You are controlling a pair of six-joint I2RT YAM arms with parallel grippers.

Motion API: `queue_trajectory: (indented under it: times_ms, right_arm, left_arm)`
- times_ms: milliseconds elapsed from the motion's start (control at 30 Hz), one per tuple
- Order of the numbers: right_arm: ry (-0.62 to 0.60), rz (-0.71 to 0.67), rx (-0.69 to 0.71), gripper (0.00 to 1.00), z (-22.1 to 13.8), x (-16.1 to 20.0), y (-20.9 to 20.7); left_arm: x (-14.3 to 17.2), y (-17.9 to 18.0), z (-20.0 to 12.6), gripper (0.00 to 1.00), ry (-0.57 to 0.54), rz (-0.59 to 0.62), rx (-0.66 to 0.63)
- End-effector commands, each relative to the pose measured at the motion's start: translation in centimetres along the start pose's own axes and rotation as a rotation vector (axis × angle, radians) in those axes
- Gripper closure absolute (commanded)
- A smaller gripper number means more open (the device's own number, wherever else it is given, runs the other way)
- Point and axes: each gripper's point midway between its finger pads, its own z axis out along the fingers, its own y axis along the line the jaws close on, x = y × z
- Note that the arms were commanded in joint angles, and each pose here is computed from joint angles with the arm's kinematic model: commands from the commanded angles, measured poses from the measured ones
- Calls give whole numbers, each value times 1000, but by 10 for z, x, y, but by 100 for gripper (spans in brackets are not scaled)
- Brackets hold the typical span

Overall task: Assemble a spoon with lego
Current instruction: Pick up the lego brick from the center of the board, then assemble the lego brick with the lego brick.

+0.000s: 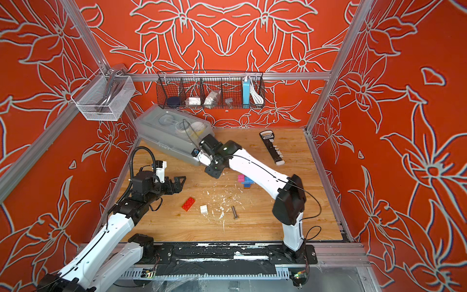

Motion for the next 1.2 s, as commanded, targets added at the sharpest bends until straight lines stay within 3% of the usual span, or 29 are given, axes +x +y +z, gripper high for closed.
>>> queue_trajectory:
  times_ms: [0,67,167,300,367,600,867,1167]
  right_arm:
    - [155,-24,-129,92,-13,66,-9]
    - [141,-32,-151,100,-25,88,-22]
    - [159,-88,-61,100,-37,119,-43]
    - [214,-328,-19,100,-41,157,-46]
    - [210,-351,-21,100,-39,167,-51]
    - [141,-424,-61,100,-9,171,-52]
    - [145,-446,-115,100,2,161,-57]
    - [164,-491,-169,100,14,159,-58]
  left_arm:
    - [1,-23,5,2,-18,50,122]
    - [6,-31,10,2,-4,68,148]
    - [15,-45,19,2,33,107,188]
    - [22,-60,25,2,63,153,240]
    - [24,-66,27,2,64,161,271]
    - [48,-87,39,2,139,229,348]
    - [66,-109,41,2,175,291,436]
    - [80,-110,44,2,207,333,428]
